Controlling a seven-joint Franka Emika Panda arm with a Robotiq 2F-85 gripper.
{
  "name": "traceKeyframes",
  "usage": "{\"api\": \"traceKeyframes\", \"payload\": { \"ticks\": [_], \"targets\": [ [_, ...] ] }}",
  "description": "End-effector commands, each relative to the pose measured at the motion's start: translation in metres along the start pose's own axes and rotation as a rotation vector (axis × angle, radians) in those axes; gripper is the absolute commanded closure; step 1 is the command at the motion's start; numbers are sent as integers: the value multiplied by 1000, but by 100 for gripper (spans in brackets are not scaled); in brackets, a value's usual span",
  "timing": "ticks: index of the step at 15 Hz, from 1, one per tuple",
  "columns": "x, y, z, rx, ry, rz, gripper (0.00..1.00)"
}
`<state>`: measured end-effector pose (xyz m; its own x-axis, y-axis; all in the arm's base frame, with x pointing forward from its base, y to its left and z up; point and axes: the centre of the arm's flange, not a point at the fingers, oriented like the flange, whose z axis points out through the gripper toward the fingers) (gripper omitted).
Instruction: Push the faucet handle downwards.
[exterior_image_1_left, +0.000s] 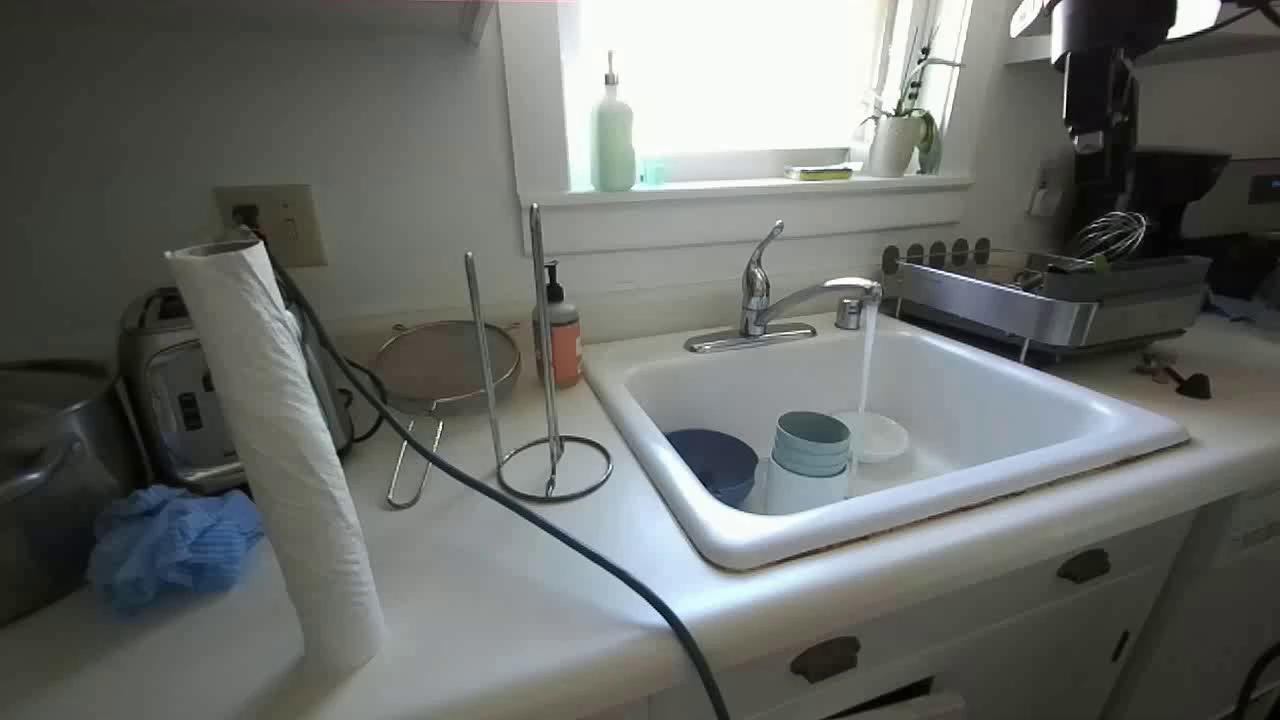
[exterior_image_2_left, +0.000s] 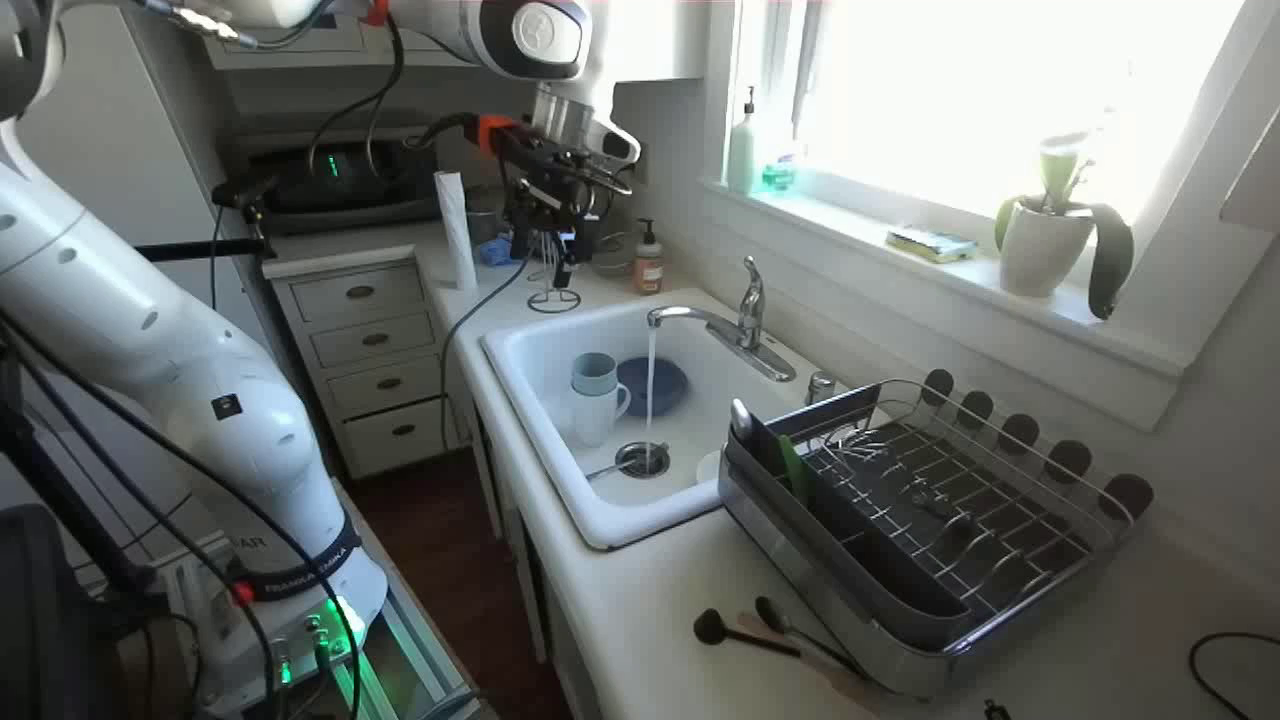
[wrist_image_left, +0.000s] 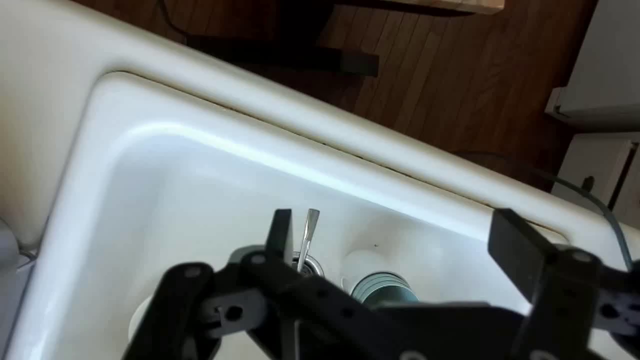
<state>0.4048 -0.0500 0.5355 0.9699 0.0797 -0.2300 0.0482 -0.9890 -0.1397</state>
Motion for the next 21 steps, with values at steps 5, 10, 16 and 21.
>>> {"api": "traceKeyframes", "payload": {
  "ticks": [5, 10, 16, 21],
  "targets": [
    [0, 0, 0, 0, 0, 0, 0],
    [0, 0, 0, 0, 0, 0, 0],
    [46, 17, -8, -62, 106, 86, 0],
    [133, 35, -20, -73, 290, 149, 0]
  ]
}}
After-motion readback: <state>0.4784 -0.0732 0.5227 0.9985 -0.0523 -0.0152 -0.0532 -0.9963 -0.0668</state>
